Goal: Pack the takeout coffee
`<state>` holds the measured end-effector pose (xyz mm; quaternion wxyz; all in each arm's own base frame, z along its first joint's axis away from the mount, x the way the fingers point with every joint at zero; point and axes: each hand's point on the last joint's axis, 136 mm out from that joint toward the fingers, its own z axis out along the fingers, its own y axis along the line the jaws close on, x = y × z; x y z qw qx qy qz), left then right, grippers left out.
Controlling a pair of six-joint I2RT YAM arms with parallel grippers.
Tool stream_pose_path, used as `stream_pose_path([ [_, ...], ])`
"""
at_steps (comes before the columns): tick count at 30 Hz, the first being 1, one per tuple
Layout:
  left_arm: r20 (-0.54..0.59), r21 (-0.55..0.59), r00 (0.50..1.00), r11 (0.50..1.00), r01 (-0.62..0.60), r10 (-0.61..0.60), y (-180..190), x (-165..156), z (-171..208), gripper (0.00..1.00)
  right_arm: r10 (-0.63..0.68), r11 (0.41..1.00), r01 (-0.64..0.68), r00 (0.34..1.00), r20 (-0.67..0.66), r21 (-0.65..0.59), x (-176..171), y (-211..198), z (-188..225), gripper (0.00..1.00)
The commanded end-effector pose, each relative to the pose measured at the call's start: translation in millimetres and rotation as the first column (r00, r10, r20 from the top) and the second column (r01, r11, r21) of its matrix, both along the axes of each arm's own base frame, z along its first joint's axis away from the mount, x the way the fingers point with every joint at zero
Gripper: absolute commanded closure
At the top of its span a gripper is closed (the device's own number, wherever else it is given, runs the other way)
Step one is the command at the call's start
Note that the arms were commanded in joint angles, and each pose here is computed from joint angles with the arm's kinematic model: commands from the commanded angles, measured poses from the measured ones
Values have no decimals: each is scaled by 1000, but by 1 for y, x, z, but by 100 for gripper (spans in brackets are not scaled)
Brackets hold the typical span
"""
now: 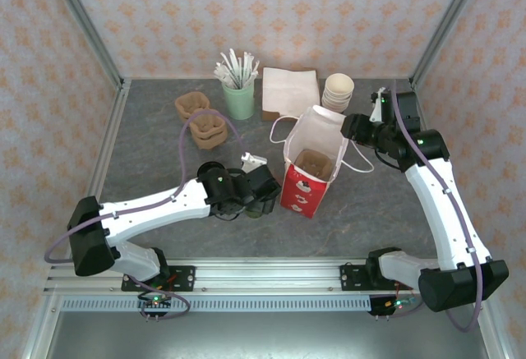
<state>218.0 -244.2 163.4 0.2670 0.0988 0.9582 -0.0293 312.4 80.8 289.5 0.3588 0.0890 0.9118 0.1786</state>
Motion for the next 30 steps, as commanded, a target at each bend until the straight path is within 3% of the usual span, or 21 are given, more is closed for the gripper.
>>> stream_pose_path([
  [1,-71,23,997,999,-33,34,6,-7,-4,6,14,1000,-14,1000,17,2,1,1,6,49],
  [14,-133,35,990,999,-34,39,0,-7,-20,9,34,999,-34,999,4,7,-1,4,2,49],
  [30,-134,45,990,998,-42,48,-2,2,-30,15,46,999,-46,999,-9,12,0,6,-2,49],
])
